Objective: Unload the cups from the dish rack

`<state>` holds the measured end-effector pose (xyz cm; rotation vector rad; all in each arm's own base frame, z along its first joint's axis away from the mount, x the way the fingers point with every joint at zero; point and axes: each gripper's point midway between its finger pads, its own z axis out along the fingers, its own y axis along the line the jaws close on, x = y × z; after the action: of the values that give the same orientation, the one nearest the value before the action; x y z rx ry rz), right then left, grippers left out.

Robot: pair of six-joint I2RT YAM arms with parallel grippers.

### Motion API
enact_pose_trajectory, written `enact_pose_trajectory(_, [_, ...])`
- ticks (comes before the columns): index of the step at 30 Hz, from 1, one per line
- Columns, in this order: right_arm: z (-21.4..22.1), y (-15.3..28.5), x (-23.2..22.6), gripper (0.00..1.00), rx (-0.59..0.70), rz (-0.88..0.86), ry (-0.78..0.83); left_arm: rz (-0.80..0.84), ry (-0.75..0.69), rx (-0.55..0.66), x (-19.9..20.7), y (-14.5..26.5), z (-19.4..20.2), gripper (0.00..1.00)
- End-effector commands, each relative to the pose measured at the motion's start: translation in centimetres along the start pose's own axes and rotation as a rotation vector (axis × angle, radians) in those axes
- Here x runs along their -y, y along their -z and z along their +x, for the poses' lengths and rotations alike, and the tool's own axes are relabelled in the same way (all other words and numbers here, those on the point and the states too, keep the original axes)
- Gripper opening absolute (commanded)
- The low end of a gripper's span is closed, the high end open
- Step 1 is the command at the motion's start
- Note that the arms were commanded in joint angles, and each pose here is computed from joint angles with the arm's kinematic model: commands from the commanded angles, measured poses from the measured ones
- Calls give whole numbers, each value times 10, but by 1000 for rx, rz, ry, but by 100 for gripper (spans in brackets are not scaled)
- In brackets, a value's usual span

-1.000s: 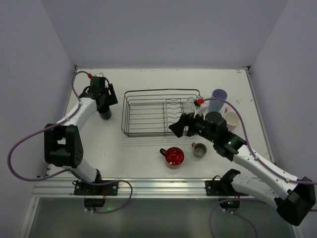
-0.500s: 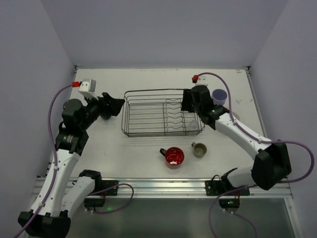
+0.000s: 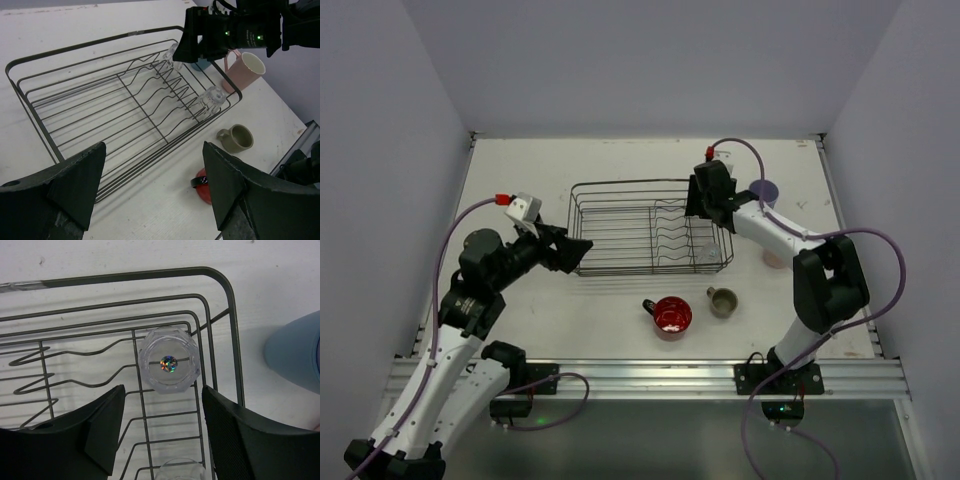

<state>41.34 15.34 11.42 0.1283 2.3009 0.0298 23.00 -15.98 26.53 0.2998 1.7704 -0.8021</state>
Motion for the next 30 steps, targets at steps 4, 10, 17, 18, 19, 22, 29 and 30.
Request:
enact_pose_trajectory(4, [-21, -14, 6, 66, 37, 55, -48, 30, -31, 5, 6, 2, -3, 82])
enact_pose_trajectory(10, [-28, -33, 6, 69, 37, 58, -42, 46, -17, -20, 7, -3, 2, 82])
enact_pose_trajectory(17, [-31, -40, 6, 44, 60, 46, -45, 30, -11, -32, 2, -7, 4, 82])
enact_pose_trajectory(18, [-28, -38, 7, 38, 62, 42, -42, 30, -9, -35, 2, -8, 5, 82])
enact_pose_trajectory(19, [-41, -28, 5, 32, 110, 22, -58, 29, -7, -39, 1, -8, 5, 82])
enact_pose_trajectory(22, [-46, -10, 3, 29, 160, -32, -49, 60, 9, -45, 6, -12, 6, 82])
enact_pose_trajectory(29, [-74, 79, -21, 23, 335, -334, -125, 238, 162, -59, 36, -26, 1, 79])
enact_pose_trajectory(30, [-71, 95, -23, 21, 343, -387, -159, 262, 167, -38, 40, -28, -5, 77])
